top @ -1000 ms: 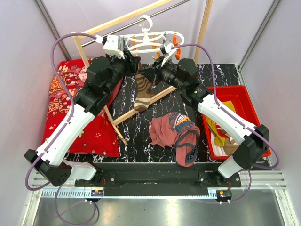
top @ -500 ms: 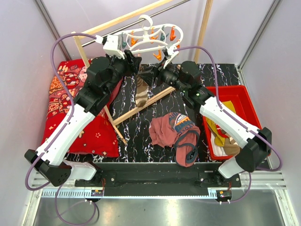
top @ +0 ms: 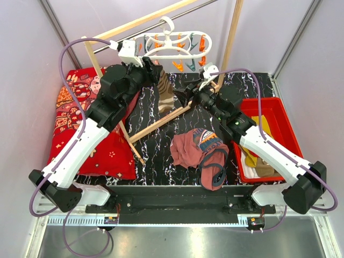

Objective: Clip the socks to the hanger
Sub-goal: Clamp the sock onto the hanger, then open the clamp at the hanger.

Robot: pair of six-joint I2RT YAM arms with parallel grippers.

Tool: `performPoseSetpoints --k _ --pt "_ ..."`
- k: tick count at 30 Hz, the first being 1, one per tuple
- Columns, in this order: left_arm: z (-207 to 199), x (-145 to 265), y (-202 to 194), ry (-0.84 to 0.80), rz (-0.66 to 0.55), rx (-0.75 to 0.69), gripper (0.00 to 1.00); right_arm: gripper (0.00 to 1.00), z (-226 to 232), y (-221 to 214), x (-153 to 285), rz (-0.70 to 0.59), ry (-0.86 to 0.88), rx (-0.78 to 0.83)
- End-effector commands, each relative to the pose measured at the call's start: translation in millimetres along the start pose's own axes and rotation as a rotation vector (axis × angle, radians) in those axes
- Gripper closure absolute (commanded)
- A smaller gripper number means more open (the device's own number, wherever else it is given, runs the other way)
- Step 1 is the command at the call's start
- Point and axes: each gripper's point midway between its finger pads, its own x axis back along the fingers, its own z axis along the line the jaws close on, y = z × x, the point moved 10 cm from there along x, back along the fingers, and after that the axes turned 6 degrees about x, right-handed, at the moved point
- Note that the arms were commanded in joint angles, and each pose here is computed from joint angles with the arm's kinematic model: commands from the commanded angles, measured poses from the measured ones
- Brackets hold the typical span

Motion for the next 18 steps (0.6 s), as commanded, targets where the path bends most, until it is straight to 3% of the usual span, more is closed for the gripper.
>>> performPoseSetpoints --k 1,18 --pt "-7.3 1.6 12.7 -0.027 -0.025 0.028 0.49 0.35 -2.4 31.4 -2.2 -0.159 -0.027 0.076" --pt "-10.4 39.0 31.0 -0.083 -0.058 0.030 0.48 0.37 -19.3 35.0 -41.5 -0.202 -0.045 0.106"
